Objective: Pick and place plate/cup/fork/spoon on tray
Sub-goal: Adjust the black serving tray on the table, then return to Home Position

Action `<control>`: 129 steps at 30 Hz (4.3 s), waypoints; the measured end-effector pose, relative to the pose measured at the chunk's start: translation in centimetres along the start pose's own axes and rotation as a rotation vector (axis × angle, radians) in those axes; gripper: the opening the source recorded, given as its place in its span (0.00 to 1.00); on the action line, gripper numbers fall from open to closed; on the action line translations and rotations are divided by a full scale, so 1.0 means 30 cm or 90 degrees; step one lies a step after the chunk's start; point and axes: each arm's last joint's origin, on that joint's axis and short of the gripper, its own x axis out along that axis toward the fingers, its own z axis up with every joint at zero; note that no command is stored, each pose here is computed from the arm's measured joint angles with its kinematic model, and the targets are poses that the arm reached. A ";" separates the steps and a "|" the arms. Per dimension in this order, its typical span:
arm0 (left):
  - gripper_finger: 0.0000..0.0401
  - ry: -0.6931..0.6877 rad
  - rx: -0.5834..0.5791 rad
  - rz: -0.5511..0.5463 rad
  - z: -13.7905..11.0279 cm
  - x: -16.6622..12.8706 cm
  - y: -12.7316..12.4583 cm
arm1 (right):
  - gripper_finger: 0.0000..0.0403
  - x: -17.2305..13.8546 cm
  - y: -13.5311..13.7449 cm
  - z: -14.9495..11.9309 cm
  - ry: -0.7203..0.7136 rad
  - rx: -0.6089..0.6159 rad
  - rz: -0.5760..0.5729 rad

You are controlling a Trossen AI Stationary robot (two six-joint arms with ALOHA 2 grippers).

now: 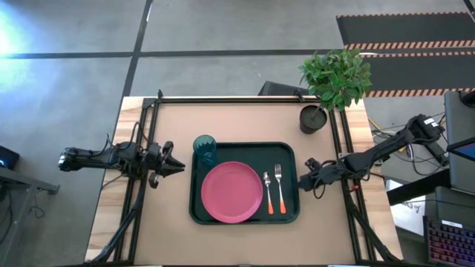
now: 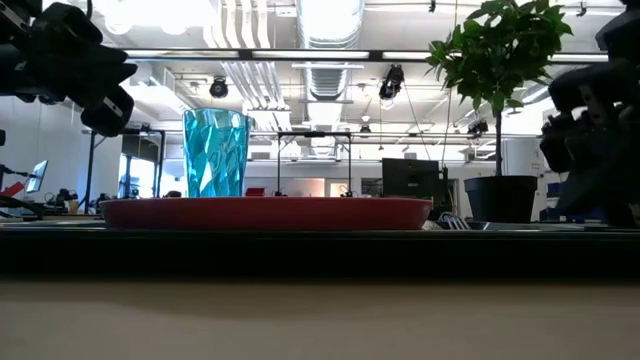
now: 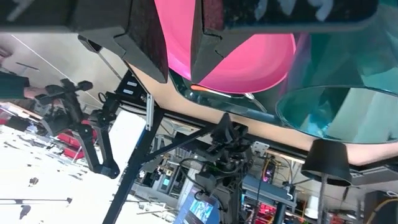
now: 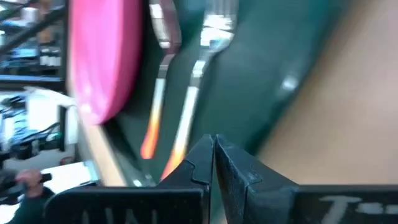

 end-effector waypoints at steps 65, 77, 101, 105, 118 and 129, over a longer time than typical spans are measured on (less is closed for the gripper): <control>0.13 0.013 0.019 -0.006 -0.012 0.004 0.003 | 0.02 -0.486 0.324 0.126 -0.332 -0.706 0.415; 0.13 0.013 0.019 -0.007 -0.012 0.004 0.003 | 0.02 -0.427 0.174 0.093 -0.359 -0.625 0.531; 0.13 0.011 0.043 -0.006 -0.013 0.004 0.004 | 0.02 -0.233 0.029 0.097 -0.427 -0.769 0.204; 0.13 0.012 0.043 -0.007 -0.015 0.005 0.005 | 0.02 -0.233 0.030 0.098 -0.438 -0.840 0.173; 0.13 0.011 0.143 -0.006 -0.023 0.008 0.008 | 0.02 -0.241 0.038 0.103 -0.438 -0.684 0.220; 0.13 0.014 0.170 -0.003 -0.026 0.009 0.010 | 0.02 -0.202 0.020 0.100 -0.408 -0.953 0.077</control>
